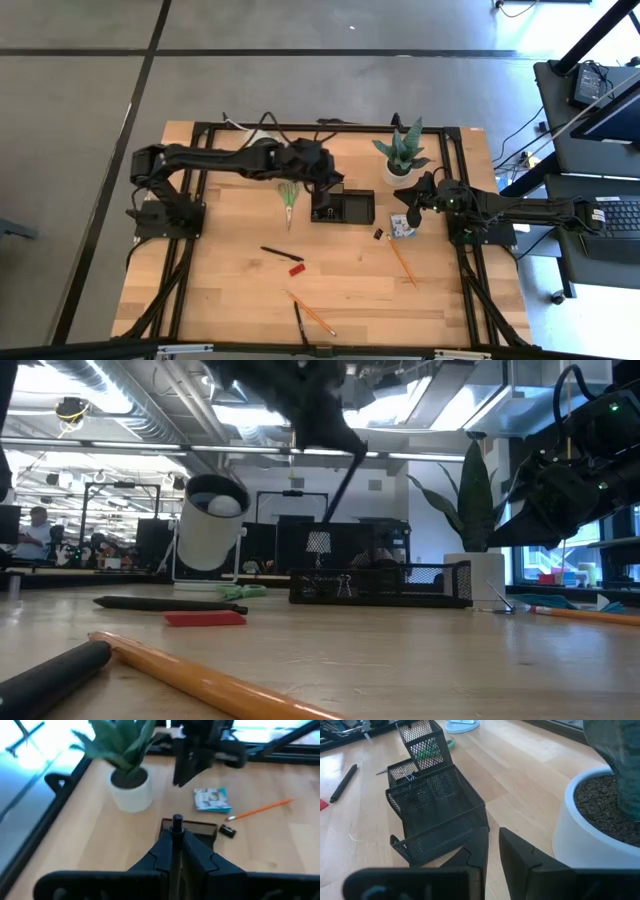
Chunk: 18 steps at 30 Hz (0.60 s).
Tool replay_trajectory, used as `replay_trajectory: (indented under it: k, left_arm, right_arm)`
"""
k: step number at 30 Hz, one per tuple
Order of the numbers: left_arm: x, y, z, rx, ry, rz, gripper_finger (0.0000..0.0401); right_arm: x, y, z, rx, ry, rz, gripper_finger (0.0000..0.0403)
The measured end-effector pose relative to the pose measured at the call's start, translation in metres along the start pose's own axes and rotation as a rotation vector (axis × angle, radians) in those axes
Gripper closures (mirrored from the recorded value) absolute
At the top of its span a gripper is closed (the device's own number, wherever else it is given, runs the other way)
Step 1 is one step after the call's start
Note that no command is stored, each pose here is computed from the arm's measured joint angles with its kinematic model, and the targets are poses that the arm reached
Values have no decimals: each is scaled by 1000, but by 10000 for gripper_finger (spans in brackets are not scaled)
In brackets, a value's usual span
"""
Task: Pick and place office supplies into organizer
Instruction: Put the top black pen in the desk organizer
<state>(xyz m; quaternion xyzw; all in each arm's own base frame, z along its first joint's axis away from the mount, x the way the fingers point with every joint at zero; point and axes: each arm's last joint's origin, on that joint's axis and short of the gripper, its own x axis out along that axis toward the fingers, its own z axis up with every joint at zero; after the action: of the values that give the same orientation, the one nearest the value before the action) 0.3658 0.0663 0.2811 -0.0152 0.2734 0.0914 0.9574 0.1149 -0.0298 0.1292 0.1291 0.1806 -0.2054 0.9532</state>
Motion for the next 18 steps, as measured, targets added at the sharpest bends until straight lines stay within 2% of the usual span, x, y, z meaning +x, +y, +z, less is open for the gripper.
replay_trajectory:
  k: [4, 10, 18]
  left_arm:
    - [19, 6, -12, -49, 58, 20, 383]
    - [37, 11, -27, -52, 124, 43, 383]
    - [44, 12, -35, -59, 174, 46, 380]
  right_arm:
    - [0, 0, 0, -1, 0, 0, 352]
    - [0, 0, 0, -1, 0, 0, 352]
    - [0, 0, 0, -2, 0, 0, 352]
